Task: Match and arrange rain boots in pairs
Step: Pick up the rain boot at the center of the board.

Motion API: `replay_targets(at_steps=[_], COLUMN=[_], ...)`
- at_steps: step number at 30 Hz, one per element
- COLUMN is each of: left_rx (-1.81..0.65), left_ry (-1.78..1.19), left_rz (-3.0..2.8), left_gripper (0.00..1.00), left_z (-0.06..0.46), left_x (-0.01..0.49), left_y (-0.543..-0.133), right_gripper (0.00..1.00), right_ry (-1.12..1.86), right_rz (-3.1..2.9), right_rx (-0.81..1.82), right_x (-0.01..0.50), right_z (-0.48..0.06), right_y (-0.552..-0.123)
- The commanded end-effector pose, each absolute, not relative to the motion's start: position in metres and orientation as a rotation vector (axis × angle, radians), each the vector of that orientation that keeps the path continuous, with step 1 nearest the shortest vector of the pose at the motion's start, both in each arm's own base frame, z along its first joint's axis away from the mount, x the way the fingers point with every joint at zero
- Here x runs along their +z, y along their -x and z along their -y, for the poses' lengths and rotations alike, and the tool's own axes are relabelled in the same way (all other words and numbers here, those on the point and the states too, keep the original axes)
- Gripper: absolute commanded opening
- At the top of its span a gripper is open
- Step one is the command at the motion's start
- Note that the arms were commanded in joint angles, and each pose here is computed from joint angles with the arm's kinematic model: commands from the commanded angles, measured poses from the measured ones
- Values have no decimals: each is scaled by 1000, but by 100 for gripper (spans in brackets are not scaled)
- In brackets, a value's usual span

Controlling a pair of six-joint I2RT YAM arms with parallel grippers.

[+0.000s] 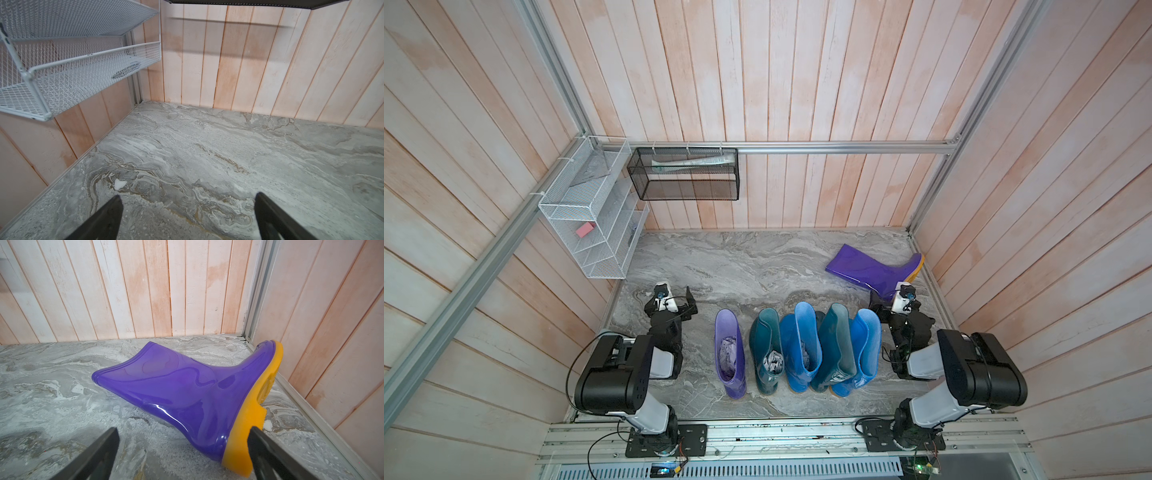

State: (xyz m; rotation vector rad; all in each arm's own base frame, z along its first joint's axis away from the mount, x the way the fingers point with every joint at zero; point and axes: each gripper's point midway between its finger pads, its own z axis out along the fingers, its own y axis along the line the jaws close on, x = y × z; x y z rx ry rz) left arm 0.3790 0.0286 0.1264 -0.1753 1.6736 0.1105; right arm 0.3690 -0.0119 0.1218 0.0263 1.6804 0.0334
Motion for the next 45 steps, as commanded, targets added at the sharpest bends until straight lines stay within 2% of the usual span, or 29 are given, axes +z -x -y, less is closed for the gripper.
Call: replay_targets(at_steps=[1,9,14,22,35,38,45], left_rx=[120,121,164,178,160,164,-21], left_ry=[172,172,192,175,101,96,244], left_rz=[-1655,-1657,-1641,-1624,-1648,-1680,-1640], left_gripper=[100,100,100,100,100,100,100], left_z=[-29,-29,-30,-25,-13,-12,-3], left_x=[133,132,138,141,152,167,275], left_y=[-382,-381,-378,-376,-382,-390,-400], right_gripper=[98,98,98,98,98,98,98], right_ry=[-22,-27,-131,-139,-123,-115,-164], right_rz=[-1644,-1645,-1665,-1588,-1592,-1627,-1715], right_rx=[34,33,-24,-41,138,148,188], right_x=[132,132,146,221,299,306,317], right_z=[10,12,29,31,9,6,5], right_y=[-373,-373,-379,-377,-360,-361,-357])
